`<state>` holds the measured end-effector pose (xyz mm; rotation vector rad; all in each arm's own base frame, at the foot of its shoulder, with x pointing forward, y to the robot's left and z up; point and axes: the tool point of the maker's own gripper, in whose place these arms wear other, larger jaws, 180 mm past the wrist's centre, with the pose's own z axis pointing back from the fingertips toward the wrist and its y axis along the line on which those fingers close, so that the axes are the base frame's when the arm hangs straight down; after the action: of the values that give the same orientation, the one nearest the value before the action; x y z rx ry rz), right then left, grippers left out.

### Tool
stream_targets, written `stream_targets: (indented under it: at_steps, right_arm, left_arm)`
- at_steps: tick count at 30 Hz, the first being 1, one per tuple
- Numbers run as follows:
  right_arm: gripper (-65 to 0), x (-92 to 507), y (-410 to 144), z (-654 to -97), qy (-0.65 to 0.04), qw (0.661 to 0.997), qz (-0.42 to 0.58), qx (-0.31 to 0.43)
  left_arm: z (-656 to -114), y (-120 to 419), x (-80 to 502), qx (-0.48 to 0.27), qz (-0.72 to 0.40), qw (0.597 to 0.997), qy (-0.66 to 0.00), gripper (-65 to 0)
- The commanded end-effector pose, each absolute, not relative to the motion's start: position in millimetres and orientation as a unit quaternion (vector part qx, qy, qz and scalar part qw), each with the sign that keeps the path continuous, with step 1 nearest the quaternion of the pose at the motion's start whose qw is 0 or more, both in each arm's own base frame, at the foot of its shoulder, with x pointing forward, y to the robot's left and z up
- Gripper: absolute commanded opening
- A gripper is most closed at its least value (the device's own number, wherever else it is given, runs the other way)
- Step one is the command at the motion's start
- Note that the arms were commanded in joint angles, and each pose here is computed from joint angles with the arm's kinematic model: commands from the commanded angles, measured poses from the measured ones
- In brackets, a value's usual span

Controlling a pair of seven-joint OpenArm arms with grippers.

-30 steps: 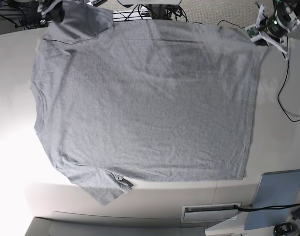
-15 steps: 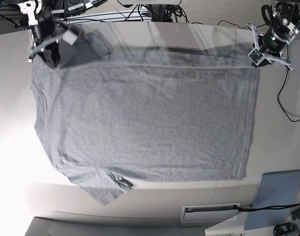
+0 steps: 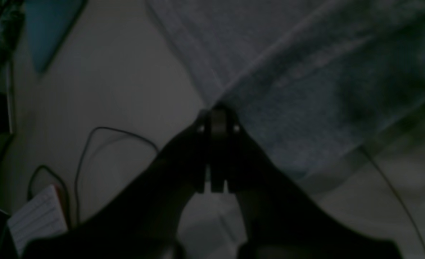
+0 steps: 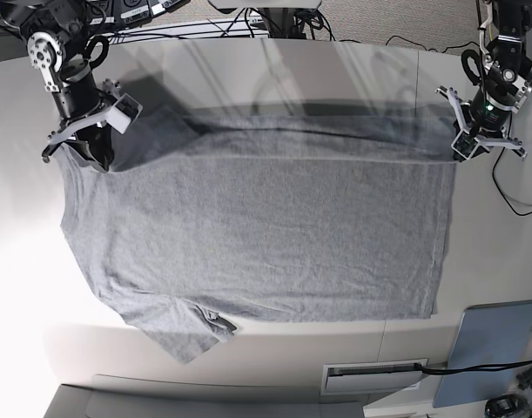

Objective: Fold the T-shirt properly
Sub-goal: 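Lift the shoulder corners and pull them toward the robot, then lay the shoulder edge down and drag the shirt toward the robot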

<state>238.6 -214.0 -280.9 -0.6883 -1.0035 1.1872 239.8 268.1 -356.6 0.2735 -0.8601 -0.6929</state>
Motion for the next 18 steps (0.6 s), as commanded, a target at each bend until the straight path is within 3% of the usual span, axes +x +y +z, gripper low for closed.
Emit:
stream_targets:
  at_steps: [1,12,18]
  right_arm:
    - [-65.0,244.7,-215.5,-274.0,-0.453,0.649,0.524,-0.315]
    - [-65.0,271.7,-207.2,-310.4,-0.45,0.668,0.509,-0.305]
    - [-65.0,293.5,-225.7,-312.8,-0.445,0.674,0.484,-0.338]
  left_arm:
    - [-346.4,273.4,248.0,0.141,-0.33,0.833,-0.42,-65.0]
    - [-365.1,268.8,261.8,0.126,-0.327,0.84,-0.414,-65.0]
    - [-364.8,275.9,279.9,0.141,-0.307,0.84,-0.425,-65.0]
